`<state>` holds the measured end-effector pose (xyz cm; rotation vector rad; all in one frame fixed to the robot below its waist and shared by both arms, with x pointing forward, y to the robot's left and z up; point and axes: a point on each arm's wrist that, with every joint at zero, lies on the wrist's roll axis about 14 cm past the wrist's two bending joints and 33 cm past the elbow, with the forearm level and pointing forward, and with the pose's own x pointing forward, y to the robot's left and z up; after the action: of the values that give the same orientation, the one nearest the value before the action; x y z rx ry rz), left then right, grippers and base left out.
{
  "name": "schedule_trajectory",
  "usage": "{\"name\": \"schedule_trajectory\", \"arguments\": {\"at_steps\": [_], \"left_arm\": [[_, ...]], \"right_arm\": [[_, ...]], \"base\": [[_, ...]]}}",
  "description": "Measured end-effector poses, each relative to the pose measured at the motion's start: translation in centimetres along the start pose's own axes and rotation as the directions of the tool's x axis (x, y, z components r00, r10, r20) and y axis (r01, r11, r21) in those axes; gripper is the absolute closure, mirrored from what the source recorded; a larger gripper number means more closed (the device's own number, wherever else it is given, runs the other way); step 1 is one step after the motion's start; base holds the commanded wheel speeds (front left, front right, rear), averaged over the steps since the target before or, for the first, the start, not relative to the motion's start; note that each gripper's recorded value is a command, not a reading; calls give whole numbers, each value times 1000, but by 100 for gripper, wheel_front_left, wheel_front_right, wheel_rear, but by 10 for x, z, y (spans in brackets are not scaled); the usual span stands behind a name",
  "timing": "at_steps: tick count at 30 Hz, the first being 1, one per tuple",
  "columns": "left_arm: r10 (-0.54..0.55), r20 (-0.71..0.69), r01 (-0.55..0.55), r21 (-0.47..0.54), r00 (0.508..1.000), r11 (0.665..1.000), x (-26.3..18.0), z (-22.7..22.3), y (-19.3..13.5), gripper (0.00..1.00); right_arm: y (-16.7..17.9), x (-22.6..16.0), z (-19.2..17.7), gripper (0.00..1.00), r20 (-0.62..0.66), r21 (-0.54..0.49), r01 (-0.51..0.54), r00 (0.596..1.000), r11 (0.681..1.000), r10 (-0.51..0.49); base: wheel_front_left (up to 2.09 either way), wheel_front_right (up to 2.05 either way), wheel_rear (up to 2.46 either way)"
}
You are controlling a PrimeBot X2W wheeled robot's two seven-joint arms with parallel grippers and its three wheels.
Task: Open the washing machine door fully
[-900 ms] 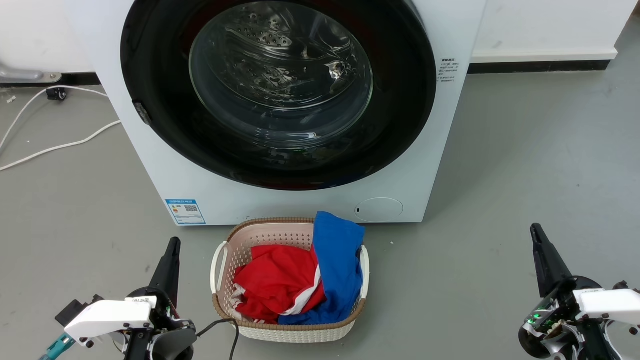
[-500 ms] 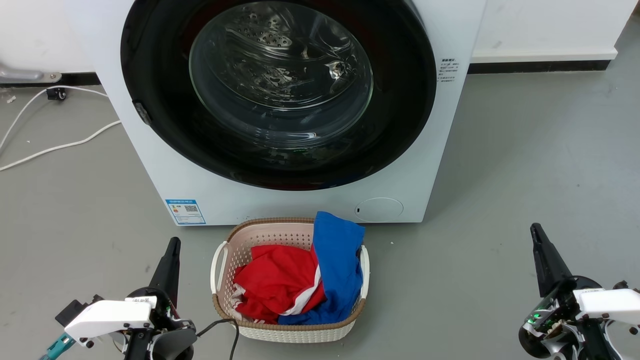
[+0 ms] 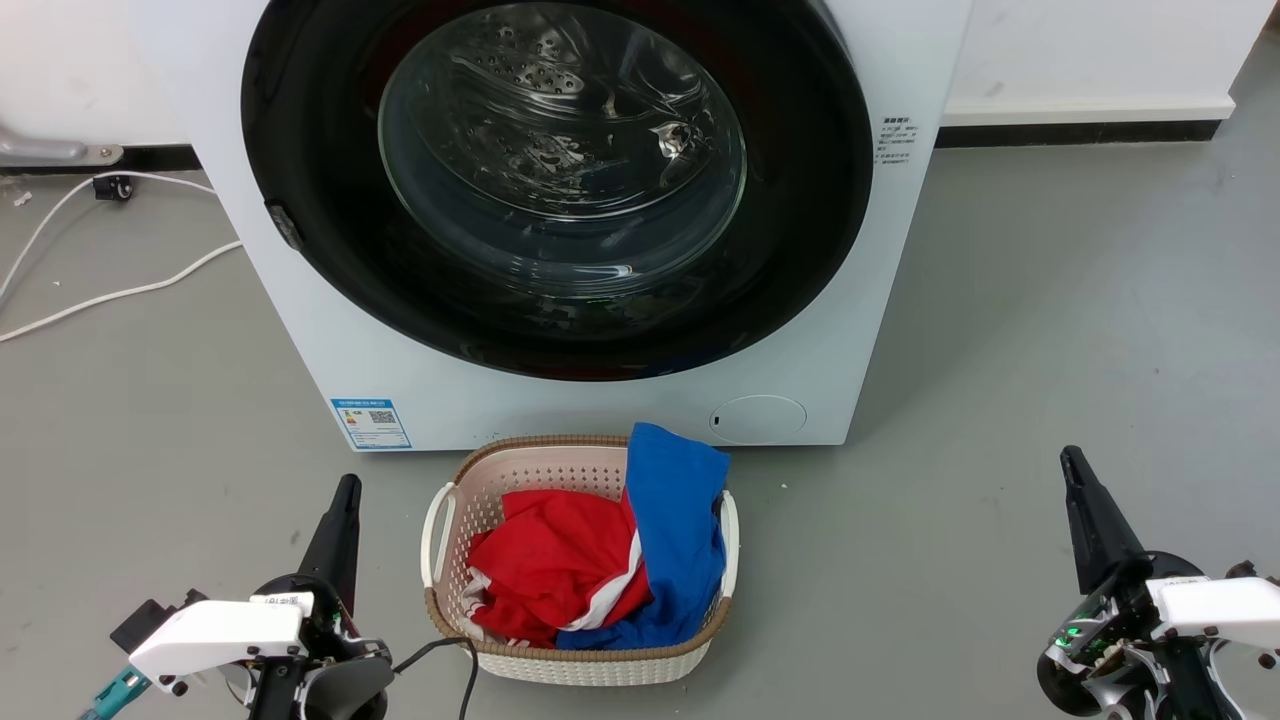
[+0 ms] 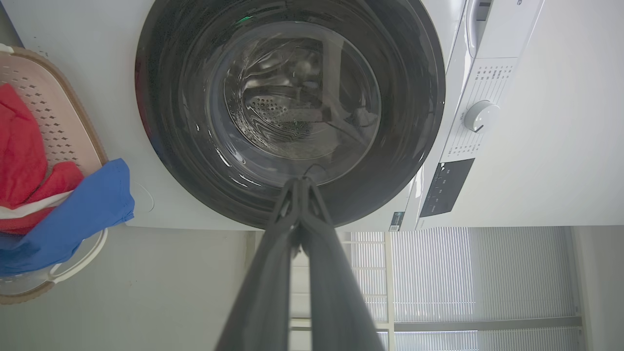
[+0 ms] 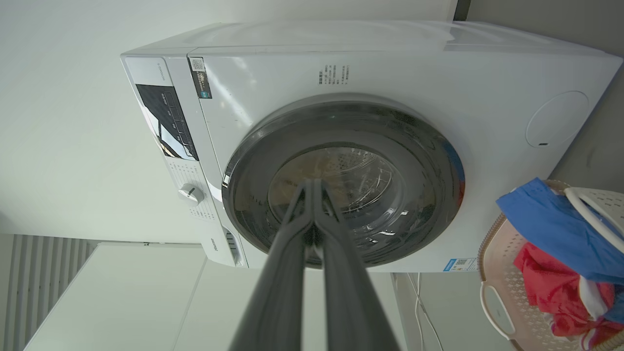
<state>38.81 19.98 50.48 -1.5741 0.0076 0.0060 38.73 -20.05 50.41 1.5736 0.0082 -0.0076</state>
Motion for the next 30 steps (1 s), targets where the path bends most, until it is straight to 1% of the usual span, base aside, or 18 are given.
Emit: {"name": "schedule_trajectory", "arguments": {"at_steps": [13, 14, 15, 16, 17, 18, 19, 23, 30], "left_arm": [[0, 0, 0, 0, 1000, 1000, 0, 0, 0, 100], [5, 0, -5, -1, 1000, 1000, -1, 0, 2, 0], [18, 0, -18, -2, 1000, 1000, -2, 0, 6, 100], [37, 0, -37, -4, 999, 999, -5, -1, 12, 100], [84, 5, -84, -9, 996, 996, -13, -1, 28, 0], [84, 5, -84, -9, 996, 996, -13, -1, 28, 0], [74, 18, -75, 12, 997, 997, -13, 1, 25, 0], [67, 36, -69, 59, 997, 996, -13, 4, 22, 0], [59, 61, -69, 172, 996, 983, -12, 8, 15, 0]], "right_arm": [[0, 0, 0, 100, 0, 0, 0, 1000, 1000, 0], [-2, -1, 0, 0, 0, 0, 5, 1000, 1000, -5], [-6, -2, 0, 100, 0, 2, 19, 1000, 1000, -19], [-12, -5, 0, 100, 1, 4, 36, 999, 999, -36], [-28, -13, 0, 0, 8, 8, 83, 997, 997, -83], [-28, -13, 0, 0, 8, 8, 83, 997, 997, -83], [-28, -15, 3, 0, 24, -22, 86, 996, 996, -86], [-25, -16, 5, 0, 36, -86, 80, 996, 993, -78], [-19, -17, 9, 0, 57, -213, 69, 997, 975, -58]], "base": [[0, 0, 0], [0, 0, 0], [0, 0, 0], [0, 0, 0], [0, 0, 0], [0, 0, 0], [0, 0, 0], [0, 0, 0], [0, 0, 0]]}}
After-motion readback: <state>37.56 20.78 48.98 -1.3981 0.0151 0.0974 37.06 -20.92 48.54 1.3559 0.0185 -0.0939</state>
